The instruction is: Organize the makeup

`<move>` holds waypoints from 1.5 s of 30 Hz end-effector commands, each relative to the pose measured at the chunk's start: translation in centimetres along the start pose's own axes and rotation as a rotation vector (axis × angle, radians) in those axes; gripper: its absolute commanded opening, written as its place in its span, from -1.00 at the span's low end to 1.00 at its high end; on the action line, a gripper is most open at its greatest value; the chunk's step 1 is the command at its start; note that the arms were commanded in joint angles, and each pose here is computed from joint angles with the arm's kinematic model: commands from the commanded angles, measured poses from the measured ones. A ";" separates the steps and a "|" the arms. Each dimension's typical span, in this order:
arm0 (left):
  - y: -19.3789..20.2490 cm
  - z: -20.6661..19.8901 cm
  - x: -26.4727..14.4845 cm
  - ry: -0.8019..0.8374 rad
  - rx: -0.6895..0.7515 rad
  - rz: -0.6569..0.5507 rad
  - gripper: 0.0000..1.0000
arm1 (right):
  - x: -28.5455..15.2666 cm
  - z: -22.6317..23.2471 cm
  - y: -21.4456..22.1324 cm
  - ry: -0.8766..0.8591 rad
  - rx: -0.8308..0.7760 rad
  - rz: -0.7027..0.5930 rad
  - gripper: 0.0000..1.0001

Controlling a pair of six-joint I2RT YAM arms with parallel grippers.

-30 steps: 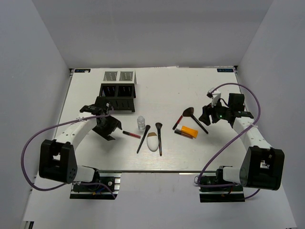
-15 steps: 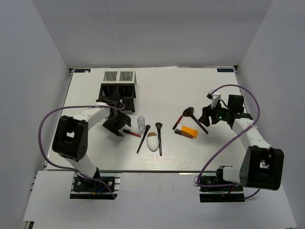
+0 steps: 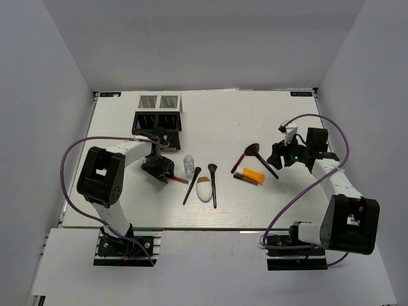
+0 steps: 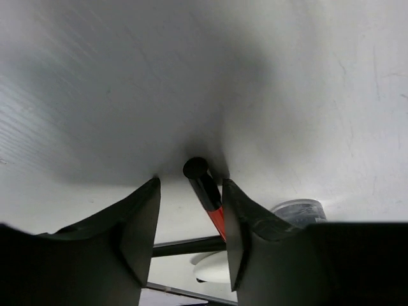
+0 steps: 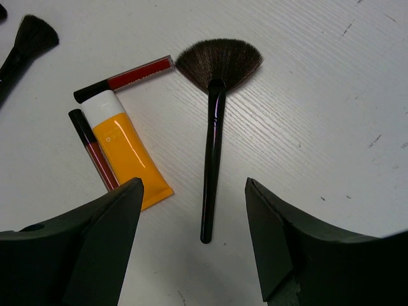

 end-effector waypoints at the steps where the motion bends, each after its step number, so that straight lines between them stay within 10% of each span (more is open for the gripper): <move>1: -0.2 0.7 1.1 -0.039 -0.005 -0.031 0.04 | -0.2 -0.2 -0.4 0.010 -0.014 -0.032 0.42; 10: -0.5 4.3 2.2 -0.133 0.010 -0.079 -0.61 | -0.5 -0.2 -0.3 0.006 -0.014 -0.037 0.41; 16: -2.3 3.9 -4.4 -0.005 0.054 -0.247 -1.00 | -0.8 0.1 -0.5 -0.023 -0.032 -0.042 0.41; 30: -8.1 -3.9 -27.8 0.733 0.227 -0.891 -1.00 | -0.7 1.3 -0.7 -0.140 -0.083 -0.079 0.09; 45: -14.2 -21.1 -22.2 0.515 0.208 -1.288 -0.94 | -1.7 1.6 -2.1 -0.139 -0.108 -0.113 -0.18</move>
Point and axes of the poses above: each gripper's point midway between its finger pads, its own x axis out along the fingers, its own z axis along the line the jaws close on, y = z × x, the point moved 7 cm from there along -x, back along the fingers, and after that the axes turned 12 degrees about -x, right-handed, at the moved point
